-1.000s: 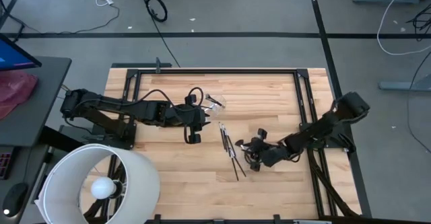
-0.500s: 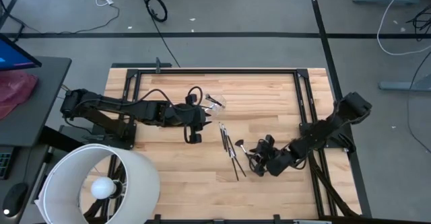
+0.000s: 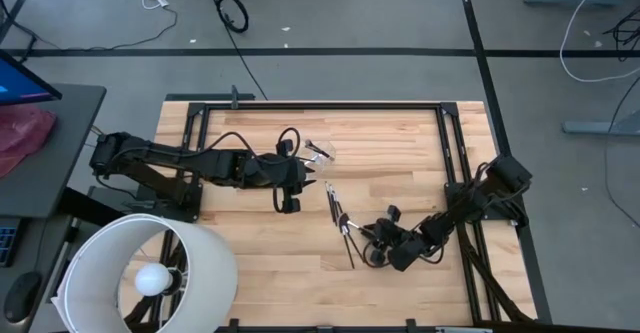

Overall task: Put items in baskets/containers
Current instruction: Put the black highlighter brush into the transparent organizer

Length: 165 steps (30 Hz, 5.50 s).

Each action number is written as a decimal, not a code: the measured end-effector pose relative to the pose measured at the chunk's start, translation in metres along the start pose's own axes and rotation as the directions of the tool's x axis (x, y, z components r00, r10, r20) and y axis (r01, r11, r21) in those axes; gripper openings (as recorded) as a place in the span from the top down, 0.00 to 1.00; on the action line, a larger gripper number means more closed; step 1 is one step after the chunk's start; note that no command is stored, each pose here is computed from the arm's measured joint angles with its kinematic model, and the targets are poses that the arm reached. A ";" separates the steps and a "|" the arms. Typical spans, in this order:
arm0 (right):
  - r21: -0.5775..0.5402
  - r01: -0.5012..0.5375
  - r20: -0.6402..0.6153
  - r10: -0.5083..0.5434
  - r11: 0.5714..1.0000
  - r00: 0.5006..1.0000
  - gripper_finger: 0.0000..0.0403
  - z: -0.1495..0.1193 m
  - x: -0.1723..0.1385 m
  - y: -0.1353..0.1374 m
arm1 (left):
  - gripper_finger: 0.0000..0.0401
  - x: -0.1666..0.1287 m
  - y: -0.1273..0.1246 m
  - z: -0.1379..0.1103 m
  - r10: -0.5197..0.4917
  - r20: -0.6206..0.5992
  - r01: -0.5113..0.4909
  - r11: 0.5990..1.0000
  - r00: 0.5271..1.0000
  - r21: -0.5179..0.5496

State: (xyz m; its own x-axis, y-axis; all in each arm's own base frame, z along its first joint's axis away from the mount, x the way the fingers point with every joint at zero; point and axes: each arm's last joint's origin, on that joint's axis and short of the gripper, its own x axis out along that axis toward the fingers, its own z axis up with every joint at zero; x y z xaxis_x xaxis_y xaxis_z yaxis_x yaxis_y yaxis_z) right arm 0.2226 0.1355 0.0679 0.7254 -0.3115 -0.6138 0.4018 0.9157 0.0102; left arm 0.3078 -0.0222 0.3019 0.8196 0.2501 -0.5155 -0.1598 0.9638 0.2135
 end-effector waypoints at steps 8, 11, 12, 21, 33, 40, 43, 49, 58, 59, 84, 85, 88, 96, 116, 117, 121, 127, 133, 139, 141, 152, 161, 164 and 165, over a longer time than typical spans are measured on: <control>-0.094 0.039 -0.006 -0.040 0.995 0.999 0.89 -0.005 0.006 -0.006 | 0.71 0.000 0.000 0.000 0.000 0.000 0.000 1.000 1.000 0.000; -0.111 0.018 0.005 -0.018 0.994 1.000 0.96 -0.005 0.007 -0.008 | 0.71 0.000 0.001 0.002 0.002 0.023 -0.002 1.000 1.000 -0.009; -0.113 0.012 0.007 -0.011 0.993 1.000 0.96 -0.006 0.007 -0.009 | 0.71 0.000 0.001 0.004 0.004 0.038 -0.004 1.000 0.999 -0.016; -0.193 -0.020 0.061 0.032 0.981 0.998 0.96 0.000 0.007 -0.008 | 0.71 0.002 0.005 0.008 0.014 0.078 -0.005 0.994 0.997 -0.114; -0.190 0.011 0.098 0.008 0.982 0.995 0.96 0.017 0.017 -0.017 | 0.71 0.077 -0.034 -0.041 -0.240 -0.159 0.246 0.969 0.958 0.015; -0.074 -0.090 0.161 0.101 0.993 0.982 0.96 0.038 0.026 -0.020 | 0.71 0.112 -0.047 -0.054 -0.218 -0.121 0.235 0.960 0.969 0.155; -0.023 -0.142 0.197 0.144 0.990 0.970 0.96 0.048 0.030 -0.023 | 0.71 0.116 -0.049 -0.057 -0.219 -0.124 0.238 0.957 0.968 0.166; 0.011 -0.171 0.187 0.166 0.985 0.968 0.96 0.056 0.039 -0.033 | 0.68 0.116 -0.049 -0.055 -0.230 -0.104 0.245 0.954 0.968 0.172; 0.036 -0.182 0.210 0.170 0.983 0.963 0.96 0.063 0.042 -0.038 | 0.50 0.130 -0.055 -0.069 -0.254 -0.156 0.280 0.944 0.955 0.176; 0.038 -0.183 0.214 0.171 0.982 0.962 0.96 0.063 0.042 -0.038 | 0.49 0.131 -0.055 -0.070 -0.249 -0.162 0.276 0.945 0.955 0.177; 0.034 -0.234 0.285 0.215 0.972 0.934 0.96 0.071 0.039 -0.034 | 0.79 0.131 -0.052 -0.073 -0.192 -0.185 0.227 0.956 0.964 0.187; 0.034 -0.233 0.285 0.214 0.972 0.934 0.96 0.071 0.039 -0.034 | 0.81 0.131 -0.052 -0.073 -0.193 -0.185 0.227 0.956 0.964 0.187; 0.016 -0.231 0.283 0.217 0.973 0.934 0.96 0.070 0.039 -0.034 | 0.87 0.131 -0.052 -0.073 -0.199 -0.188 0.234 0.953 0.962 0.191; -0.014 -0.211 0.286 0.206 0.977 0.936 0.84 0.071 0.039 -0.034 | 0.91 0.131 -0.052 -0.073 -0.206 -0.187 0.240 0.954 0.960 0.181; -0.062 -0.077 0.177 0.087 0.995 0.980 0.48 0.057 0.043 -0.041 | 0.91 0.099 -0.030 -0.032 0.094 -0.493 0.115 0.919 0.865 0.376; -0.056 -0.079 0.180 0.088 0.995 0.980 0.47 0.057 0.043 -0.041 | 0.91 0.096 -0.028 -0.024 0.122 -0.497 0.101 0.912 0.859 0.399; -0.056 -0.080 0.179 0.089 0.995 0.980 0.45 0.057 0.043 -0.041 | 0.91 0.076 -0.016 0.013 0.231 -0.483 0.038 0.873 0.845 0.486; -0.024 -0.094 0.171 0.097 0.995 0.980 0.44 0.057 0.043 -0.040 | 0.91 0.047 0.016 0.040 0.292 -0.575 0.059 0.856 0.764 0.514; -0.019 -0.095 0.171 0.096 0.995 0.981 0.45 0.057 0.043 -0.040 | 0.91 0.050 0.052 0.029 0.225 -0.700 0.125 0.903 0.678 0.412; -0.021 -0.093 0.168 0.095 0.995 0.981 0.45 0.056 0.043 -0.041 | 0.92 0.068 0.064 0.017 0.174 -0.755 0.171 0.919 0.632 0.355; -0.021 -0.093 0.168 0.095 0.995 0.981 0.45 0.056 0.043 -0.041 | 0.92 0.075 0.063 0.013 0.167 -0.770 0.190 0.917 0.615 0.351; -0.013 -0.092 0.164 0.093 0.996 0.982 0.45 0.056 0.043 -0.041 | 0.89 0.112 0.053 -0.010 0.153 -0.824 0.264 0.902 0.546 0.342; -0.013 -0.092 0.163 0.093 0.996 0.982 0.45 0.056 0.043 -0.041 | 0.75 0.132 0.048 -0.024 0.194 -0.842 0.288 0.881 0.504 0.376; -0.013 -0.092 0.163 0.093 0.996 0.982 0.45 0.056 0.043 -0.041 | 0.70 0.132 0.047 -0.024 0.208 -0.836 0.275 0.881 0.507 0.386; -0.013 -0.092 0.163 0.093 0.996 0.982 0.45 0.056 0.043 -0.041 | 0.69 0.131 0.046 -0.023 0.223 -0.832 0.255 0.884 0.509 0.393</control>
State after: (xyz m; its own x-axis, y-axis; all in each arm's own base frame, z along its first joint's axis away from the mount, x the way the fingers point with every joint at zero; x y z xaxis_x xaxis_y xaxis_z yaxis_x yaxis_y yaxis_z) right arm 0.2686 0.0704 0.0850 0.8413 -0.2620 -0.4729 0.3258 0.9437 0.0567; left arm 0.3953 0.0573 0.2252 -0.0765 0.4190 -0.9047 0.2840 0.8790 0.3831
